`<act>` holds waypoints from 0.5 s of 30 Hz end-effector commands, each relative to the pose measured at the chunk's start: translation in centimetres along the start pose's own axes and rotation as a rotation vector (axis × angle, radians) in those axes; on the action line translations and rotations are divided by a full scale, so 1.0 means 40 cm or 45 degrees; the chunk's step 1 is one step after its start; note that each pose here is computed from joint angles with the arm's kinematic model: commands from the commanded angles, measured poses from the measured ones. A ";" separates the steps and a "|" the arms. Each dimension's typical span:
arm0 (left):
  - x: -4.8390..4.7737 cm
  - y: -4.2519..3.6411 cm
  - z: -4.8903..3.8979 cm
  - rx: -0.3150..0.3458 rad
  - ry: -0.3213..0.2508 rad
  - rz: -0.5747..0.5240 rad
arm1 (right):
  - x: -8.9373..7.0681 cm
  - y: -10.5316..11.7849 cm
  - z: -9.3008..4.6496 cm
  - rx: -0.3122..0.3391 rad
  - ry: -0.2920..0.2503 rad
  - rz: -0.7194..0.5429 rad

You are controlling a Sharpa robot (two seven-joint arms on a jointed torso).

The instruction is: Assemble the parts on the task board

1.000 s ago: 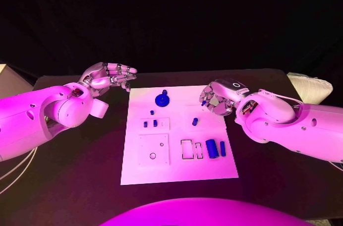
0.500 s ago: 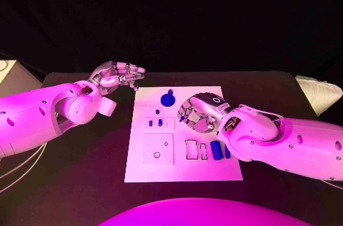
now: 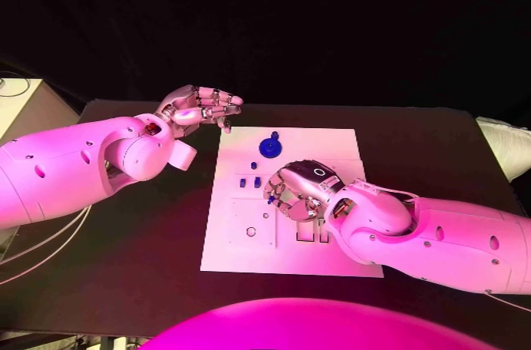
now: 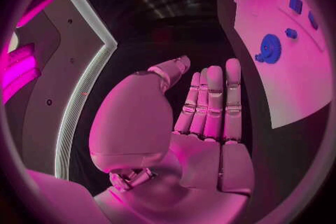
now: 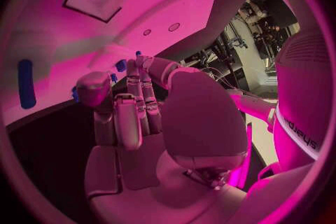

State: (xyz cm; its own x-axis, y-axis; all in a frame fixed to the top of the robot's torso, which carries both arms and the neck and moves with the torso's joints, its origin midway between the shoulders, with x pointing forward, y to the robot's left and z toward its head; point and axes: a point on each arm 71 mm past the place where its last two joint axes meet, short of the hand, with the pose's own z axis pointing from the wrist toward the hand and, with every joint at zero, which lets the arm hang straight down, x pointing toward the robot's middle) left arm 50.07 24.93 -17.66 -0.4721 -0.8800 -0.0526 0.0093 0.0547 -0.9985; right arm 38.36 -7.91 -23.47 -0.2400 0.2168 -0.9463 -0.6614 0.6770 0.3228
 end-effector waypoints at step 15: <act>0.008 -0.002 0.004 0.011 0.021 -0.019 | 0.040 0.022 -0.001 -0.022 0.042 -0.051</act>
State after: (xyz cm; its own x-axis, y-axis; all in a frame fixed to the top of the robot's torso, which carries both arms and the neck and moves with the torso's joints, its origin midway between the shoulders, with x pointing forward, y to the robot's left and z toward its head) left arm 50.09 24.80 -17.70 -0.4738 -0.8792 -0.0501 0.0075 0.0528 -0.9986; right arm 37.52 -7.12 -24.67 -0.2460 0.1893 -0.9506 -0.6714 0.6741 0.3080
